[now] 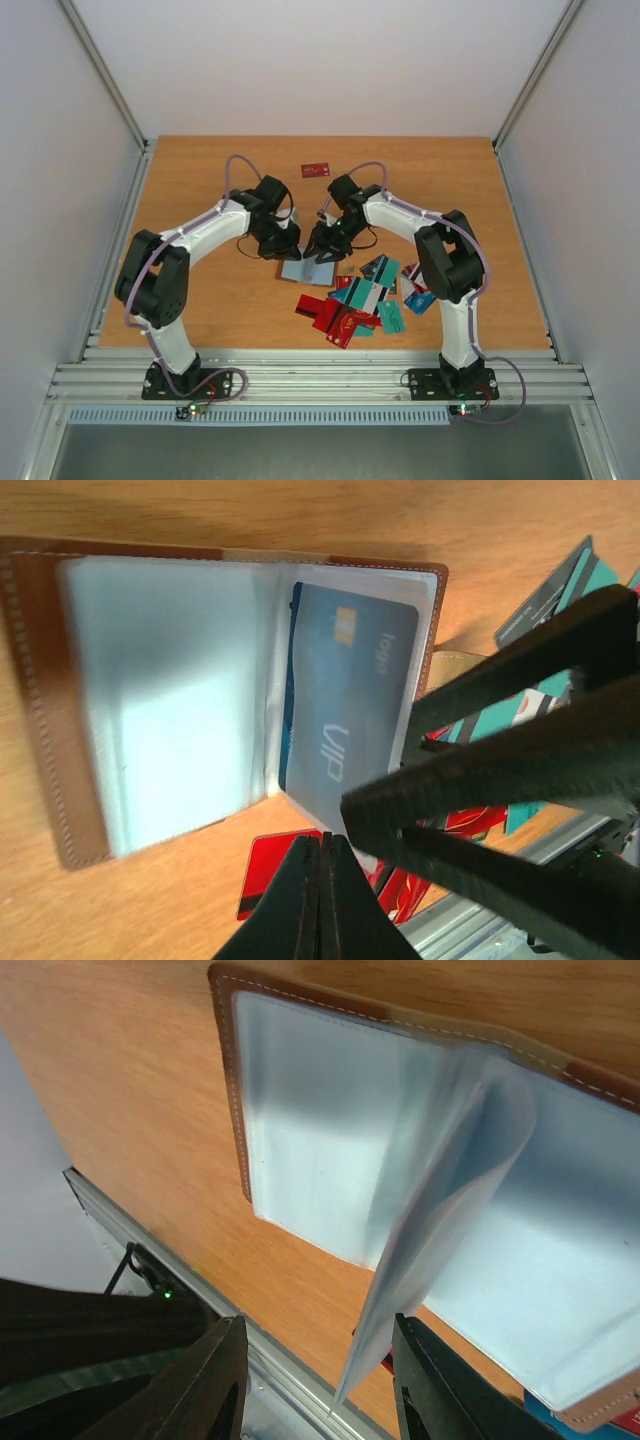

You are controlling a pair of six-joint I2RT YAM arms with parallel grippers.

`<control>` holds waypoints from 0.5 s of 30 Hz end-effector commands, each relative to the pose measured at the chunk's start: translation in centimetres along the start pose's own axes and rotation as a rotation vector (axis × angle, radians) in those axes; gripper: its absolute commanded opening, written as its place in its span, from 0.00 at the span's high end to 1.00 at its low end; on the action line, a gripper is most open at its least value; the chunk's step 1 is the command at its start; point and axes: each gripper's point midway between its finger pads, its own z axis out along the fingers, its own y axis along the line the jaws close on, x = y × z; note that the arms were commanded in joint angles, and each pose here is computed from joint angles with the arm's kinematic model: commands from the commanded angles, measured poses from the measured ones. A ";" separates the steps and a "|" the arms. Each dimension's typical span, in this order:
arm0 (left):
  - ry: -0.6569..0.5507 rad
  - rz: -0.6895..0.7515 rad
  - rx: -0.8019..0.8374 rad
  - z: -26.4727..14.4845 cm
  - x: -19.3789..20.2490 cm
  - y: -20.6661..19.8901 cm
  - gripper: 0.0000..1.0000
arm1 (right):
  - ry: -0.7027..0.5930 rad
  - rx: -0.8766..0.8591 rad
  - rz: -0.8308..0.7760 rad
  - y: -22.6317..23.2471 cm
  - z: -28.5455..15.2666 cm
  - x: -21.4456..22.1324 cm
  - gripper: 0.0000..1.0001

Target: Put the credit cards into the card holder

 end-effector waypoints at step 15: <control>-0.059 -0.038 0.008 -3.9 3.8 2.8 0.99 | 0.040 0.012 -0.006 1.7 2.9 -1.6 0.59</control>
